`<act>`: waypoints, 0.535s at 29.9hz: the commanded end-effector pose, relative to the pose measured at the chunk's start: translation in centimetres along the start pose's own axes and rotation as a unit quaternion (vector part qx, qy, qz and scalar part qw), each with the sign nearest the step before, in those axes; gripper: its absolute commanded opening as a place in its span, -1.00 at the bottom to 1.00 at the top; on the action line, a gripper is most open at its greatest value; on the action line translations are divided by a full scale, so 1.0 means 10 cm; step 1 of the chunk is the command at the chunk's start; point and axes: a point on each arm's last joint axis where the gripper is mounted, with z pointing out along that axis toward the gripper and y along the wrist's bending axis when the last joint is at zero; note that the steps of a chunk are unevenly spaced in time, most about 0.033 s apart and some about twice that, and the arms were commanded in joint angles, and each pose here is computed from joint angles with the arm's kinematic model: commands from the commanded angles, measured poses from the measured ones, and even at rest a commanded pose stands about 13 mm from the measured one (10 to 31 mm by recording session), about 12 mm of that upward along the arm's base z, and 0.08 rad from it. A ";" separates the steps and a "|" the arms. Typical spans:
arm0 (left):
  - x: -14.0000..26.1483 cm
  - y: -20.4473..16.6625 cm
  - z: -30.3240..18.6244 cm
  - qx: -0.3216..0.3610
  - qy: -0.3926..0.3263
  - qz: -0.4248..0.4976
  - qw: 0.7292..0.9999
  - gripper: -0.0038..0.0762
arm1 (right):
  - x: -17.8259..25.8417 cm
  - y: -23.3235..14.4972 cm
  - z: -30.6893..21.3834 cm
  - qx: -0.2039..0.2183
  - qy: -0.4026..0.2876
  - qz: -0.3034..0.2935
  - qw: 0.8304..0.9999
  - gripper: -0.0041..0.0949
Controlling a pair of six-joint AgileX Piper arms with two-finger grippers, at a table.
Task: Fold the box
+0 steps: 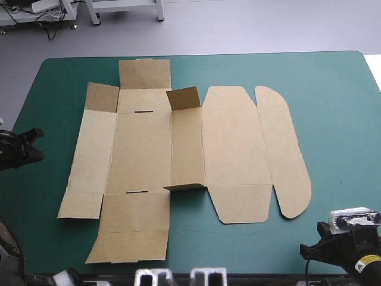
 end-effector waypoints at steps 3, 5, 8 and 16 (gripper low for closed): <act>-0.03 -0.05 -0.01 0.035 0.024 0.001 0.999 -0.87 | -0.11 0.01 -0.05 -0.002 -0.033 -0.003 0.999 -0.95; -0.04 -0.05 0.05 0.036 0.033 0.007 0.999 -0.83 | -0.11 0.01 -0.05 -0.002 -0.033 -0.003 0.999 -0.95; -0.05 -0.06 0.13 0.037 0.048 0.026 0.998 -0.61 | -0.11 0.01 -0.05 -0.002 -0.033 -0.003 0.999 -0.95; -0.08 -0.12 0.48 0.032 0.108 0.050 0.992 0.14 | -0.11 0.01 -0.05 -0.001 -0.033 -0.001 0.999 -0.95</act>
